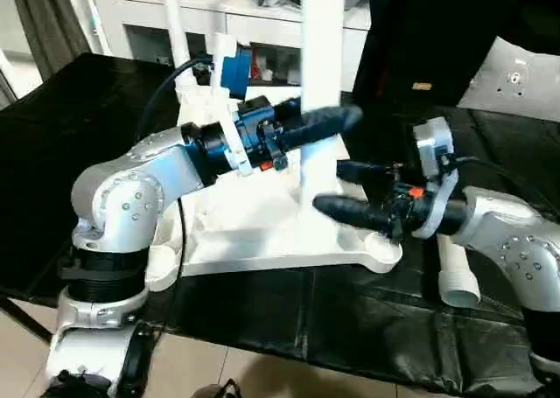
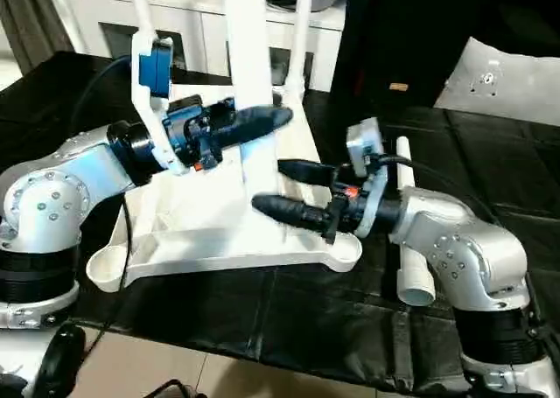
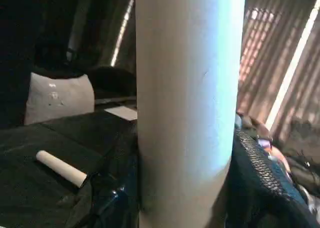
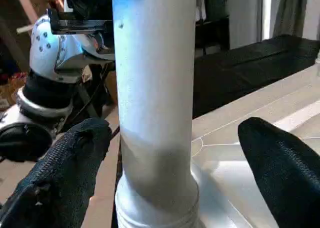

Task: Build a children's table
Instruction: Pick table leg

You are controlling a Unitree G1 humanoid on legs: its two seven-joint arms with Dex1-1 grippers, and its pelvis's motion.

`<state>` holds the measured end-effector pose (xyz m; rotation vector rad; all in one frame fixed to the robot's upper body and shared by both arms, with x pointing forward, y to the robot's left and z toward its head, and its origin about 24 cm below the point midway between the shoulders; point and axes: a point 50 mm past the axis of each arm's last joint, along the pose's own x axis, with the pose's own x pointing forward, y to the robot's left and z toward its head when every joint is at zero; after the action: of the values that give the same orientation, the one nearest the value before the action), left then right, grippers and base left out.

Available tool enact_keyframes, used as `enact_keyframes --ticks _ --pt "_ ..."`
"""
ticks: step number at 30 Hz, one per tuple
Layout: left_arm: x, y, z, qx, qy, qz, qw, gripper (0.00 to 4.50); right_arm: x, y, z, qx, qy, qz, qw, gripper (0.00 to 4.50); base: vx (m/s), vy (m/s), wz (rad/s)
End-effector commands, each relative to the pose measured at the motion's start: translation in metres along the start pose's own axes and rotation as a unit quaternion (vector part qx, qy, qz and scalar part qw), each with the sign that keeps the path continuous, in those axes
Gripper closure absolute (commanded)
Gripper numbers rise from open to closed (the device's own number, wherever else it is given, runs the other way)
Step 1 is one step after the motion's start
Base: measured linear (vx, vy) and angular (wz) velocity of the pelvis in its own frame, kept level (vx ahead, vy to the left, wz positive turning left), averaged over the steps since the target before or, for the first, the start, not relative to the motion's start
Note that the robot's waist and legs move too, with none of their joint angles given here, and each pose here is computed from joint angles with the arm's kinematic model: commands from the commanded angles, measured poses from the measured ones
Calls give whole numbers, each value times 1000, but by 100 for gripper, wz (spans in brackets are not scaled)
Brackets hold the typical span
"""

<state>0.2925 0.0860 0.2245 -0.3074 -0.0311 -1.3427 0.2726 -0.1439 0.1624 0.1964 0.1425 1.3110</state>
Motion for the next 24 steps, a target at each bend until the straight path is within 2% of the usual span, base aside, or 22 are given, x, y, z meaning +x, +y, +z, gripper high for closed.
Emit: enact_keyframes --ticks 1,5,8,9,14,15,17,24 --pt "8 -9 4 34 16 -28 999 265 3 3 3 -13 13 13 1000 0 0 0 0" --pt "11 -10 0 51 43 -30 997 265 7 2 1 -29 41 14 999 0 0 0 0" --pt "13 -11 -2 60 53 -34 996 265 12 1 -1 -25 46 16 999 0 0 0 0" --pt "14 -11 -2 60 53 -34 996 265 12 1 -1 -24 45 16 999 27 0 0 0" --pt "16 -12 -4 75 60 -33 995 265 15 5 -6 -6 44 29 999 54 0 0 0" --pt "17 -12 -4 78 60 -32 995 265 16 6 -8 -3 49 33 998 78 0 0 0" --pt "18 -11 -4 83 59 -29 994 265 17 7 -11 -1 56 34 998 85 0 0 0" --pt "19 -11 -4 86 59 -31 994 265 17 4 -14 6 60 23 998 151 0 0 0"
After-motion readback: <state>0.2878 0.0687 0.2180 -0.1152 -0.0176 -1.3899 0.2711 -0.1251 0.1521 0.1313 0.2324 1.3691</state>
